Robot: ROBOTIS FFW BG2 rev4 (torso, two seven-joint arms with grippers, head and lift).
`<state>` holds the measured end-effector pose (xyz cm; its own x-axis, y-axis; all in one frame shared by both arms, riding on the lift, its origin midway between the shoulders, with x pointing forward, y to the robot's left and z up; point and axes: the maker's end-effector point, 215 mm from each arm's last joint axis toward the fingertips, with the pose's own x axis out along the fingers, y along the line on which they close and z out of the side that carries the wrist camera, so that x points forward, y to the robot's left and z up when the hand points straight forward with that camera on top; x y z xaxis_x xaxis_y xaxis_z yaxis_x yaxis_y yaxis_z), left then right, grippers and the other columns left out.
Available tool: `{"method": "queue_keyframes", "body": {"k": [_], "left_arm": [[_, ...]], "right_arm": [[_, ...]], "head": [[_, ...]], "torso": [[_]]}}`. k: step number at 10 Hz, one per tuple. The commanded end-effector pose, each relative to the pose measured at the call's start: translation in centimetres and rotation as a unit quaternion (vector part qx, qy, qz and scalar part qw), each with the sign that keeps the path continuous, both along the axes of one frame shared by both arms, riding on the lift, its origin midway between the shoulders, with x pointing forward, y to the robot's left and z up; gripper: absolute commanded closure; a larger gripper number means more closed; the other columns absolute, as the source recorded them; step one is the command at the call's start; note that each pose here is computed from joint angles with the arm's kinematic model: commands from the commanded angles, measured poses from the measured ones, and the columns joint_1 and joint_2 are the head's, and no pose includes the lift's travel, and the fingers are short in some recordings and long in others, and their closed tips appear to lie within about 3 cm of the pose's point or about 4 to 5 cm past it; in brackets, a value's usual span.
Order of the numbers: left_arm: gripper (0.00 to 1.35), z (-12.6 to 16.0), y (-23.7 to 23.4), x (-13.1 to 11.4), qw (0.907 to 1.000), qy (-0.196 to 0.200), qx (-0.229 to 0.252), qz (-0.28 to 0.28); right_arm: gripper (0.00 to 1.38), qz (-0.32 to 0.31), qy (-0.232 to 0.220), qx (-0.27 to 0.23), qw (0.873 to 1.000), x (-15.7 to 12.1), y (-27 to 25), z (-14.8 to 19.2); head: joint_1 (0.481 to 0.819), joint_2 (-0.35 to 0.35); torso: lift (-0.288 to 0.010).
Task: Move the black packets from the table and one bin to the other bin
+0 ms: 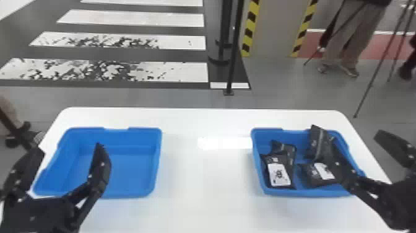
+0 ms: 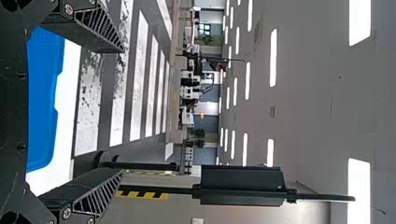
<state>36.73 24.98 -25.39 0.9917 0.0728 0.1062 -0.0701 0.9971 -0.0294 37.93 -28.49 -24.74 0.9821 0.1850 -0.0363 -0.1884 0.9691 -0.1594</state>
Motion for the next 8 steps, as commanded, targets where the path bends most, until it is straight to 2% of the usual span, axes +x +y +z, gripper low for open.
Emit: {"method": "queue_keyframes", "body": {"k": [1,8], "left_arm": [[0.12,0.13,-0.02,0.03,1.0000,-0.002,0.000,0.000],[0.13,0.32,-0.02,-0.14,1.0000,-0.006,0.001,0.000]], "right_arm": [[0.18,0.000,0.000,0.000,1.000,0.00,-0.02,-0.03],[0.18,0.002,-0.006,0.003,1.000,-0.12,0.07,0.20]], "head": [[0.695,-0.054],[0.695,-0.054]], "torso": [[-0.110],[-0.110]]}}
